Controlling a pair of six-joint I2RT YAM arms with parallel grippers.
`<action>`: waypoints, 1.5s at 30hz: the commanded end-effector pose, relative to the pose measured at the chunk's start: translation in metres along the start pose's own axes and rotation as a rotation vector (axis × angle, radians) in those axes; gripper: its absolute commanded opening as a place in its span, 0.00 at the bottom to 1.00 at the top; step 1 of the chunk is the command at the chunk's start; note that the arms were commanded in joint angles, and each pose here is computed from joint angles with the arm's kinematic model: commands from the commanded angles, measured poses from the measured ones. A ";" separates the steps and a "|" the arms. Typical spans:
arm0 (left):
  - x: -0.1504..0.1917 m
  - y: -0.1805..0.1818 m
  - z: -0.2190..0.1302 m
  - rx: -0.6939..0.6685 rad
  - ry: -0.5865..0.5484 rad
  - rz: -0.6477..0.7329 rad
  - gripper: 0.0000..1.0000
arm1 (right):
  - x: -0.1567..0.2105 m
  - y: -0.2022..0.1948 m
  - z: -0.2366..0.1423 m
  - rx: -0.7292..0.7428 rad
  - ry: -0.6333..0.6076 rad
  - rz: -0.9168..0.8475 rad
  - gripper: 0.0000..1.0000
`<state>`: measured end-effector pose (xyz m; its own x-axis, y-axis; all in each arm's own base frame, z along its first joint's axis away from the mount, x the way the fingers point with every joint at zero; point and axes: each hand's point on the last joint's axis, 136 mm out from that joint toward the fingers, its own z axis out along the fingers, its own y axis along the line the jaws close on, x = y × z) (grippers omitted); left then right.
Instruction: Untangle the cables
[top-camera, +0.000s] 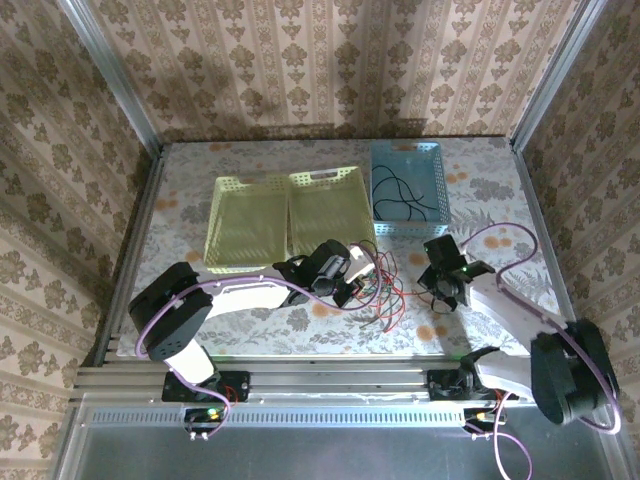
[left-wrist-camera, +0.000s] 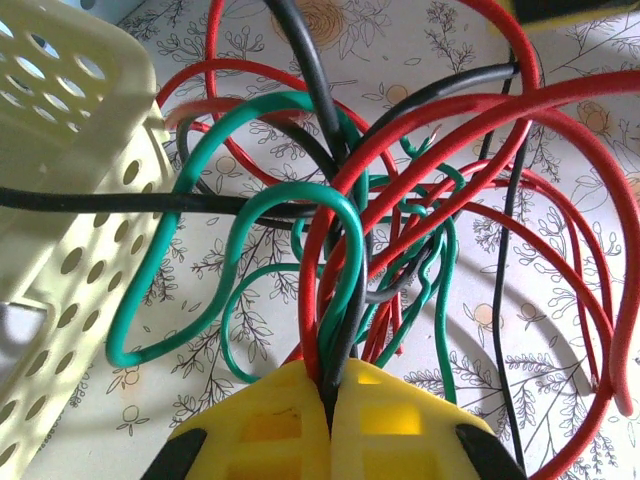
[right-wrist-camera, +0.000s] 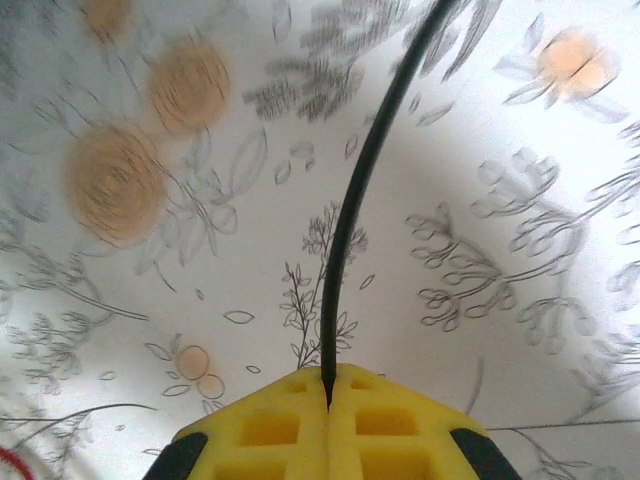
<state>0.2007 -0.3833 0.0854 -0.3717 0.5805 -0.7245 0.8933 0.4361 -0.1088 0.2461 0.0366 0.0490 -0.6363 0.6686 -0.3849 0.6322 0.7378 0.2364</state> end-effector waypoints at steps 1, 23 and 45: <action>-0.011 -0.003 0.001 0.004 -0.020 0.031 0.00 | -0.038 -0.030 -0.041 0.092 -0.239 0.044 0.00; 0.005 0.008 0.005 -0.027 0.041 -0.007 0.00 | -0.154 -0.144 -0.296 0.342 -0.991 0.176 0.00; 0.007 0.008 0.009 -0.029 0.034 -0.005 0.00 | -0.206 0.019 -0.399 -0.461 -0.988 -0.035 0.00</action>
<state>0.2007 -0.3749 0.0561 -0.4058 0.6326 -0.6596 0.8823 0.4594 -0.1023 0.1893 -0.0778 0.4674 0.1193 0.3756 -0.9191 0.4363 0.8116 0.3884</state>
